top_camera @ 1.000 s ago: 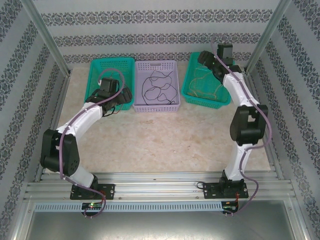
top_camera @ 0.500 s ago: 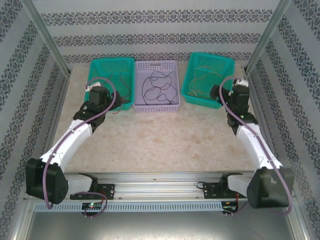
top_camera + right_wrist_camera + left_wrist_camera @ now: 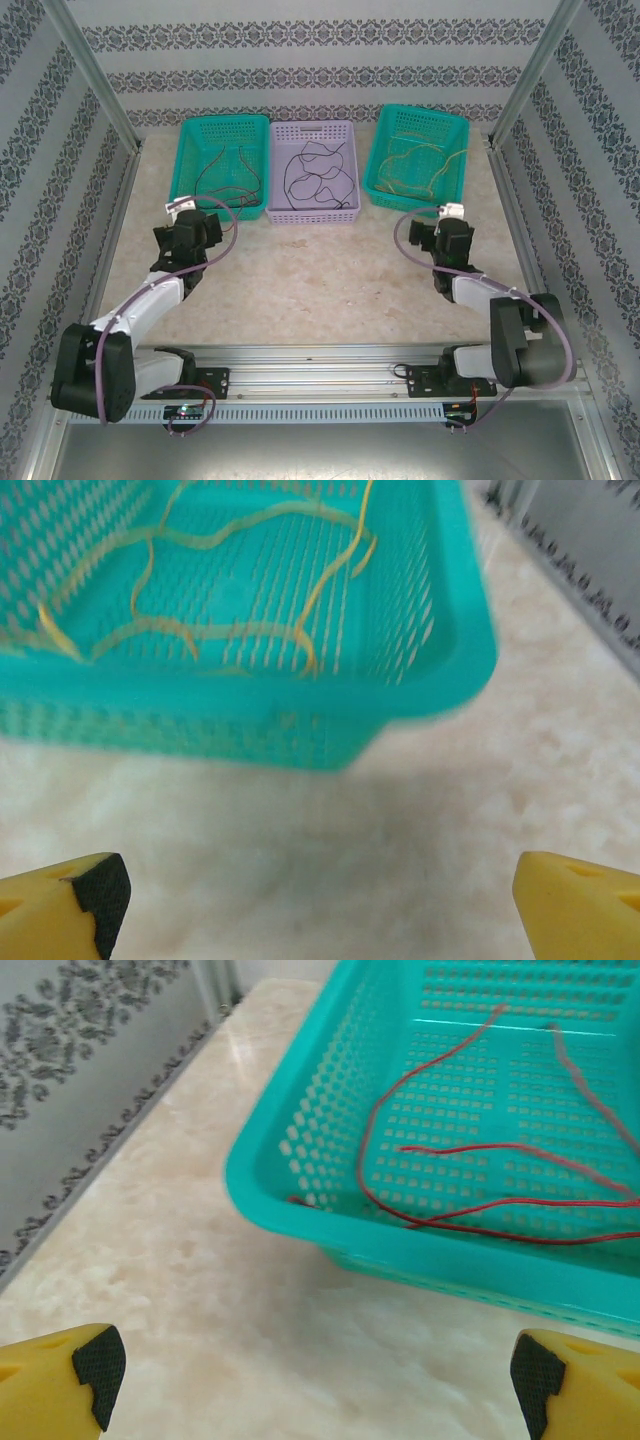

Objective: Untangle the cables

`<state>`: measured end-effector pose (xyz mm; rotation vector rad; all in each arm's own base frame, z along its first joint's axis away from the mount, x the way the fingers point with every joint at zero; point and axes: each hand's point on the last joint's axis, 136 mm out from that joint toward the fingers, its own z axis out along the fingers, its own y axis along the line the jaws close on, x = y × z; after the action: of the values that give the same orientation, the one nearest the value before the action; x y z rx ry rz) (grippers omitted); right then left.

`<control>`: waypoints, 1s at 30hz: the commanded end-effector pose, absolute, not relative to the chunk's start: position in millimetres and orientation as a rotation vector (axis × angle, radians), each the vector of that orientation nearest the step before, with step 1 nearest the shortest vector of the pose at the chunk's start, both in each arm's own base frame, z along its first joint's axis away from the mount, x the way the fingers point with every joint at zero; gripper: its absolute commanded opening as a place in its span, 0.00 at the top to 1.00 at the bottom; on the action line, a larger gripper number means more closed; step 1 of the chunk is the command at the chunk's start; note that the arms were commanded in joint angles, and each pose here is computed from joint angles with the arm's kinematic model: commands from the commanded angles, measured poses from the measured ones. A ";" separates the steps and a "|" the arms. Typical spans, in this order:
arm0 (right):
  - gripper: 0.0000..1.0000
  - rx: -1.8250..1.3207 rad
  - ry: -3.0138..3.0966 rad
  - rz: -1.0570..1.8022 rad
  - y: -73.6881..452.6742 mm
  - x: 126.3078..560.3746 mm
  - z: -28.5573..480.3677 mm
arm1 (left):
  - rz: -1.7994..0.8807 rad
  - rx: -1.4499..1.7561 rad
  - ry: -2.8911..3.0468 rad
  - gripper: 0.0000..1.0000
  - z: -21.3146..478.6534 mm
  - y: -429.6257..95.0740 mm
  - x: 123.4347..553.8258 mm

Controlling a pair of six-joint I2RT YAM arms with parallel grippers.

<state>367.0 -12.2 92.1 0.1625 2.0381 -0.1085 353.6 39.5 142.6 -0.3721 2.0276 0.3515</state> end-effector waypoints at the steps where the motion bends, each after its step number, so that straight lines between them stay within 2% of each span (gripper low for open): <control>1: 0.02 0.111 1.839 -0.063 -12.2 383.0 110.0 | 0.411 -0.405 1.896 0.00 150.3 61.3 367.9; 8: 0.02 0.114 1.869 -0.034 -13.6 393.3 106.2 | 0.311 -0.469 1.871 0.00 111.0 80.7 376.2; 14: 0.02 0.108 1.865 -0.041 -13.1 393.8 106.5 | 0.266 -0.401 1.893 0.00 121.8 70.2 380.7; 18: 0.02 0.109 1.863 -0.039 -12.4 394.0 107.0 | 0.294 -0.470 1.855 0.00 113.5 79.5 371.6; 24: 0.02 0.103 1.866 -0.049 -11.6 393.9 106.6 | 0.204 -0.313 1.915 0.00 102.7 57.1 390.0; 27: 0.02 0.068 1.863 -0.082 -4.7 394.1 107.8 | 0.097 -0.101 1.894 0.00 85.7 21.7 391.0; 30: 0.02 0.048 1.860 -0.083 -0.3 393.3 107.9 | 0.178 -0.179 1.918 0.00 85.9 33.8 392.9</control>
<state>387.2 -1.7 88.9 0.0685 1.9268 -0.0582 384.5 43.1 71.1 -0.2471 1.9828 0.1822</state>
